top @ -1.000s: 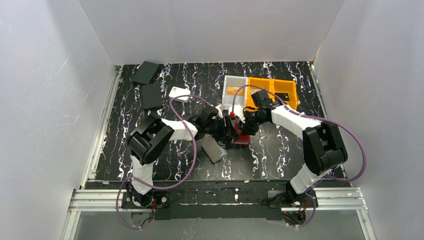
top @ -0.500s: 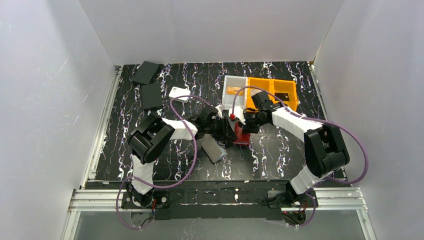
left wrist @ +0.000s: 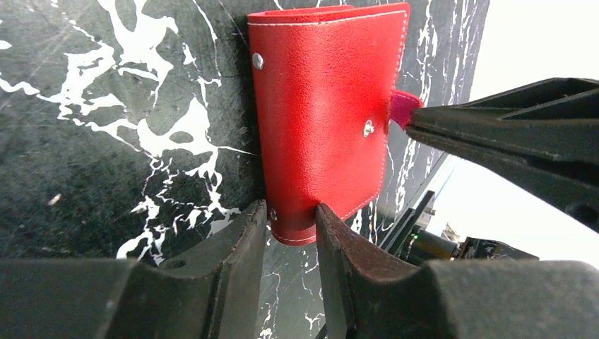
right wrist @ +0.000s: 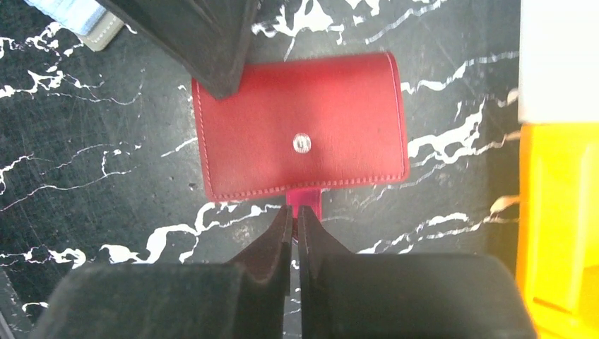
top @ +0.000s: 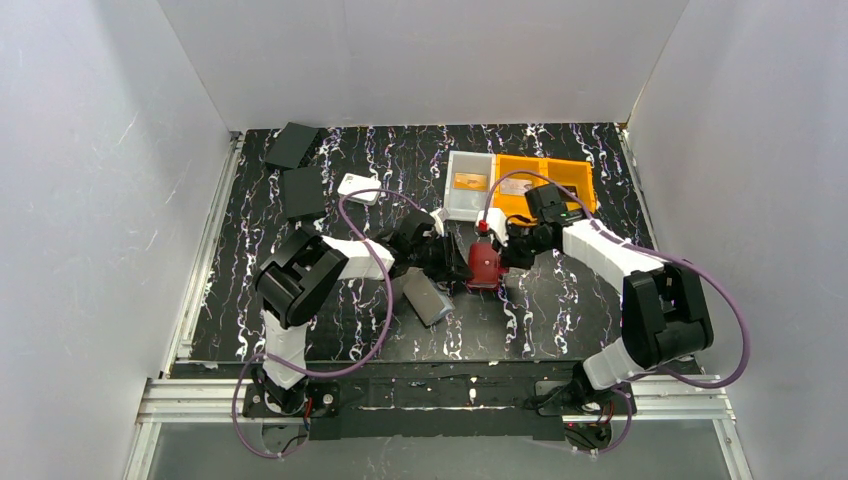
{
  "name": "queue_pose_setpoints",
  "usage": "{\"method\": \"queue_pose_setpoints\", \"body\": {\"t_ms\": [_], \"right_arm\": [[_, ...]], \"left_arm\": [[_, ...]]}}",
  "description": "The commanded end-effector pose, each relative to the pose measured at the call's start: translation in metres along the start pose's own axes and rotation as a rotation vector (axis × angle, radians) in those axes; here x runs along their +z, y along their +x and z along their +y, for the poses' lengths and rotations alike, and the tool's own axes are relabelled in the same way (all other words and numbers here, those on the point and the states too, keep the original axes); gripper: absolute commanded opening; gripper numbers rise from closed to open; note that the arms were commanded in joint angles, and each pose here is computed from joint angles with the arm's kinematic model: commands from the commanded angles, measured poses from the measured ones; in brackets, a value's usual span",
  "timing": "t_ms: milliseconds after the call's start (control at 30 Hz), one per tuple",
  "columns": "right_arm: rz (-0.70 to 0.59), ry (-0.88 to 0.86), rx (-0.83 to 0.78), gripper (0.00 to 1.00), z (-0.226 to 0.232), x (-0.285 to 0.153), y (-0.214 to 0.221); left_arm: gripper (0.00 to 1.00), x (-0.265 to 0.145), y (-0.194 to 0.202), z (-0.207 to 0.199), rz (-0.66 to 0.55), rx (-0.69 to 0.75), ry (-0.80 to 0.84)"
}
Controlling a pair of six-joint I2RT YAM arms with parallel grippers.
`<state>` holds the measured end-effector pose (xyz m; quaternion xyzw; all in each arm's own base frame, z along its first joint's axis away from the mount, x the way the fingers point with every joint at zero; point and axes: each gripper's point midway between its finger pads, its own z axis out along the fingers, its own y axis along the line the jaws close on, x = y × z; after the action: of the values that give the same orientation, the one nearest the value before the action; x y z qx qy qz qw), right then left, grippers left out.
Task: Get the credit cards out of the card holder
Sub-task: Open the card holder at the center of the board.
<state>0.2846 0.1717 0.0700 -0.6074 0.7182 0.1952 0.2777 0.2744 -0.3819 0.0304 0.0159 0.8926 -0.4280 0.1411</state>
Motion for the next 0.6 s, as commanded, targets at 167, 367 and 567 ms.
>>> {"method": "queue_pose_setpoints", "body": {"t_ms": [167, 367, 567], "right_arm": [[-0.088, 0.064, 0.261, 0.37, 0.008, -0.026, 0.013], [-0.397, -0.013, 0.458, 0.58, 0.011, -0.065, -0.013], [-0.505, 0.053, 0.469, 0.61, 0.005, -0.098, -0.02]], "left_arm": [[0.61, -0.05, -0.027, -0.013, -0.138, 0.197, -0.058], [0.98, -0.118, -0.04, -0.038, -0.271, 0.279, -0.031], [0.89, -0.122, -0.008, -0.027, -0.113, 0.358, -0.227]]}}
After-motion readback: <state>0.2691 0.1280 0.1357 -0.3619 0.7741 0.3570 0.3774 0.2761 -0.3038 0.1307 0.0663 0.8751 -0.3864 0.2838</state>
